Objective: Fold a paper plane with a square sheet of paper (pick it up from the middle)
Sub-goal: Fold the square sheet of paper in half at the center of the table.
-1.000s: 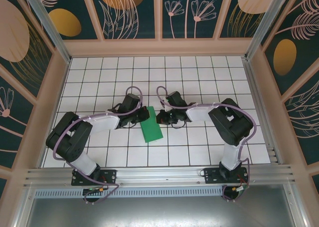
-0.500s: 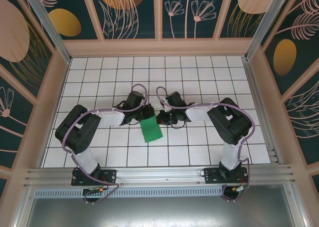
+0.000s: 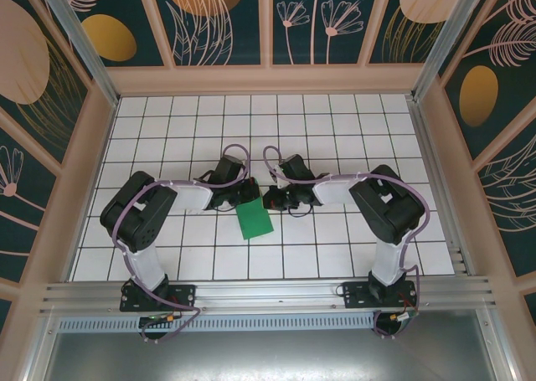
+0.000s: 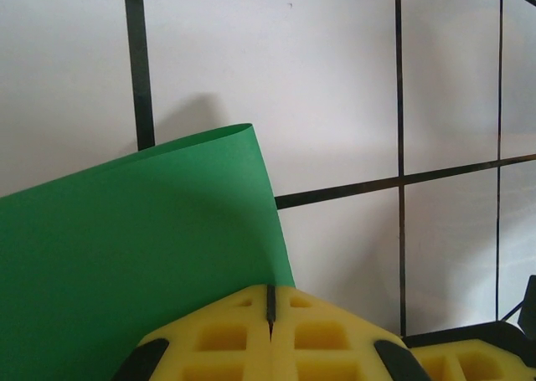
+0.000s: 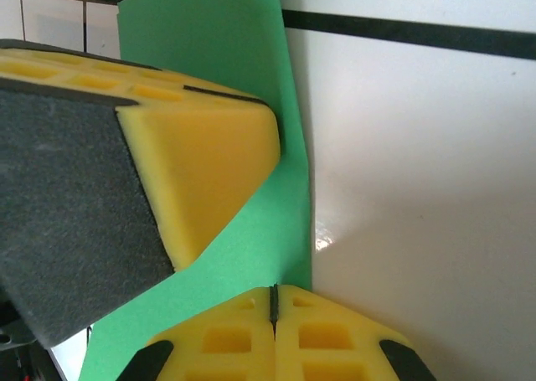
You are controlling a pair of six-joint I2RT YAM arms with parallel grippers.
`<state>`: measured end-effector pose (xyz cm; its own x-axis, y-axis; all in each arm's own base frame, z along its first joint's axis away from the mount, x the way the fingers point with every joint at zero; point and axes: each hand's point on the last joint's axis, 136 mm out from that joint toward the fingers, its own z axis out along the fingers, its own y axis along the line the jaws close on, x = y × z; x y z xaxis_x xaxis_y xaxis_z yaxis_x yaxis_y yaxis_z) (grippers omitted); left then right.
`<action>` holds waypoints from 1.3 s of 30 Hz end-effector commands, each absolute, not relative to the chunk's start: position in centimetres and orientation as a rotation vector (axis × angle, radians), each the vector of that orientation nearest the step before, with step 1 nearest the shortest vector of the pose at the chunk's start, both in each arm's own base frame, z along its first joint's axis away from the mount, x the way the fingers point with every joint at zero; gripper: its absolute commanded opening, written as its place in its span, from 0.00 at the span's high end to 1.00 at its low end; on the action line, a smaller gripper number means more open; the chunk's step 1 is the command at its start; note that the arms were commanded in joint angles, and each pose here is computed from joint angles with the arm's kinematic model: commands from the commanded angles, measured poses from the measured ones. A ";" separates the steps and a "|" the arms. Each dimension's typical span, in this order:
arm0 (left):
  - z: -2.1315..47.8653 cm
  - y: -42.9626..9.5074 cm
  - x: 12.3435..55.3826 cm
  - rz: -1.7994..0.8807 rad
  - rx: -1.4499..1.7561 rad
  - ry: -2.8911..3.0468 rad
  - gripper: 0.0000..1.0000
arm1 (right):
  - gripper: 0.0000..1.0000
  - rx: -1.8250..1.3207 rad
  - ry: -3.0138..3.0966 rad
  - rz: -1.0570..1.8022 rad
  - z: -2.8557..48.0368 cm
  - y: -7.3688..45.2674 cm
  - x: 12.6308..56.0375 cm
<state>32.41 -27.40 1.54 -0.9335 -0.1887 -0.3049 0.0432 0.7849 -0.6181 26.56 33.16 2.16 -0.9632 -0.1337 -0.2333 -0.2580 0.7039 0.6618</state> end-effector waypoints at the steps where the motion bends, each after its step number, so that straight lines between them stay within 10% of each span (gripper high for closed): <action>1: 0.5 -26.8 32.9 -0.865 -0.124 2.637 1.00 | 1.00 -0.347 2.743 1.141 2.7 33.1 25.4; 39: -1.6 -25.2 32.8 -0.728 -0.190 2.694 1.00 | 1.00 -0.468 2.963 1.021 -0.8 28.3 16.0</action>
<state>32.71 -27.41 1.38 -0.9316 -0.2009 -0.3030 0.0291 0.7897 -0.6128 20.06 31.29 1.62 -0.9516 -0.2291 -0.2050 -0.3072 0.6865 0.6591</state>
